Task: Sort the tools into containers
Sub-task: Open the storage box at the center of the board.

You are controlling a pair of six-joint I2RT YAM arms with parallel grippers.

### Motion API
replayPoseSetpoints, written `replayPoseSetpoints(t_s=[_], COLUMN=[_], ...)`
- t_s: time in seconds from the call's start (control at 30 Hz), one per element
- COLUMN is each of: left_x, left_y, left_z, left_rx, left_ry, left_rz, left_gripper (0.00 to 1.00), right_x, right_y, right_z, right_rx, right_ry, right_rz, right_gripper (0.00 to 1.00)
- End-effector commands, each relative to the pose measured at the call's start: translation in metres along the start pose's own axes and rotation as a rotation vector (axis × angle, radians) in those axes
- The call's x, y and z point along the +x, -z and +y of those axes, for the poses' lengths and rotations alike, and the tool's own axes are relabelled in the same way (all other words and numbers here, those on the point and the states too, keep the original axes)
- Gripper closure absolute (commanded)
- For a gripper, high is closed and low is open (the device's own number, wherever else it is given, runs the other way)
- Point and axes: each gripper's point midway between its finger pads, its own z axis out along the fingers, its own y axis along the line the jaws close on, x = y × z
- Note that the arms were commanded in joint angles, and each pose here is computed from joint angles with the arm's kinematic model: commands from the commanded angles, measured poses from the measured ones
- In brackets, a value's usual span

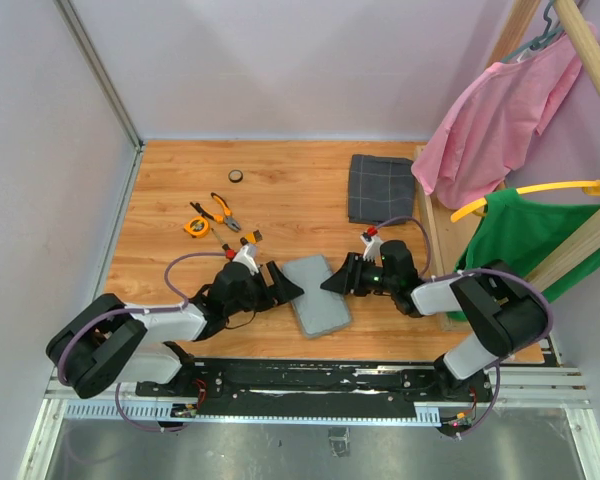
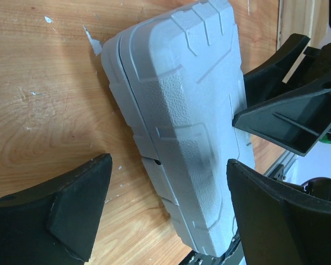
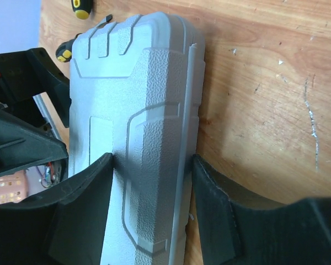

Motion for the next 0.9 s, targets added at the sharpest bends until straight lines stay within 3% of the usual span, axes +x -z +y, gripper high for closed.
replayPoseSetpoints(t_s=[0.0, 0.43, 0.87], left_x=[-0.006, 0.003, -0.023], left_y=[-0.006, -0.024, -0.015], left_z=[-0.019, -0.038, -0.075], left_rx=[0.053, 0.155, 0.278], left_ry=[-0.001, 0.069, 0.041], left_rz=[-0.006, 0.038, -0.054], left_gripper=[0.1, 0.13, 0.44], right_x=[0.074, 0.088, 0.085], right_y=[0.022, 0.013, 0.014], right_z=[-0.081, -0.084, -0.08], right_rx=[0.271, 0.179, 0.161], right_ry=[-0.189, -0.321, -0.289], right_rz=[0.169, 0.143, 0.151], right_gripper=[0.66, 0.69, 0.68])
